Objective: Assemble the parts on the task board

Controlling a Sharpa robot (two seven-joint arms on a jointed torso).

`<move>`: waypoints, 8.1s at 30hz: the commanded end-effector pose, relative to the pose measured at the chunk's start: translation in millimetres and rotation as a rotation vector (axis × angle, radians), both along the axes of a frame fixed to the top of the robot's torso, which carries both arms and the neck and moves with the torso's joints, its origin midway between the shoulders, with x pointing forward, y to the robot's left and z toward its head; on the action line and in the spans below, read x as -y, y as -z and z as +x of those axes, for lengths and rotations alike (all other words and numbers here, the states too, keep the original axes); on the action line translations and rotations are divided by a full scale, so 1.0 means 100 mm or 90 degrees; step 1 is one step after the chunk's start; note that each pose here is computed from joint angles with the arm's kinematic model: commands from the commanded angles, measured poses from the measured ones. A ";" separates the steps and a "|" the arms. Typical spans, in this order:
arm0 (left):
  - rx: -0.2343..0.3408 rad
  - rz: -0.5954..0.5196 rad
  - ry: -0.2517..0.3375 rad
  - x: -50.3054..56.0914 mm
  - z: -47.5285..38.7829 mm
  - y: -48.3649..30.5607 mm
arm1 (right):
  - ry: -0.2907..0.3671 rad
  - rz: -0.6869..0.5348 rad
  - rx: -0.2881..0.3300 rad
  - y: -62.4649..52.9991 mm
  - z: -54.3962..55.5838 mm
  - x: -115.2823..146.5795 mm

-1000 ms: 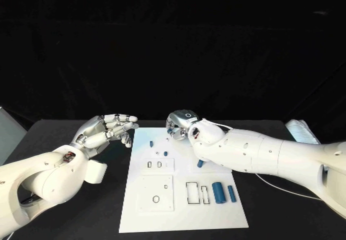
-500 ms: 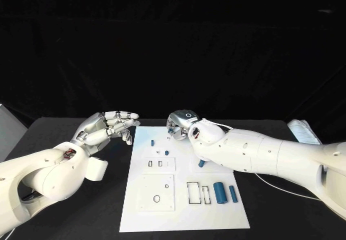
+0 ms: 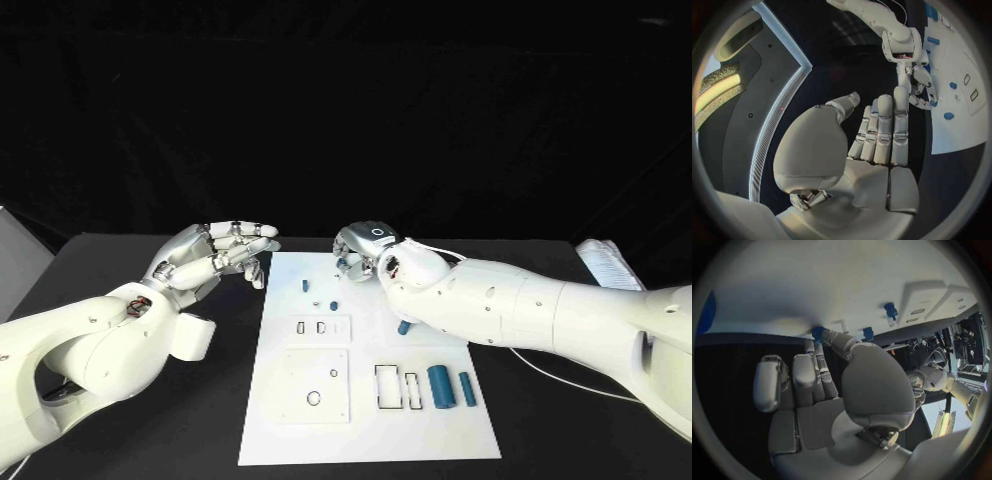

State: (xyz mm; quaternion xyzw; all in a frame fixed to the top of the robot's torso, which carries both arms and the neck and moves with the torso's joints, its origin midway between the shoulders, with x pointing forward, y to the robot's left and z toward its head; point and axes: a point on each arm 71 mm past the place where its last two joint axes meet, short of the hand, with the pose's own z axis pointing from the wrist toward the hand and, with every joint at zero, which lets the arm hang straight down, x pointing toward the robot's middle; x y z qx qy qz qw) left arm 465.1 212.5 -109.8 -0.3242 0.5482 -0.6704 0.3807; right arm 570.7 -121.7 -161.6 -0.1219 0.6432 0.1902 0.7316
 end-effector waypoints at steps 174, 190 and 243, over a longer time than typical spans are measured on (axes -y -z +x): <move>-0.009 0.005 0.011 -0.05 0.106 0.057 | -0.035 0.026 -0.017 0.05 -0.36 -0.19; -0.010 0.006 0.010 -0.05 0.108 0.059 | -0.031 0.027 -0.017 0.05 -0.34 -0.17; -0.010 0.010 -0.001 -0.12 0.161 0.101 | -0.052 0.312 -0.097 -0.24 -0.45 0.86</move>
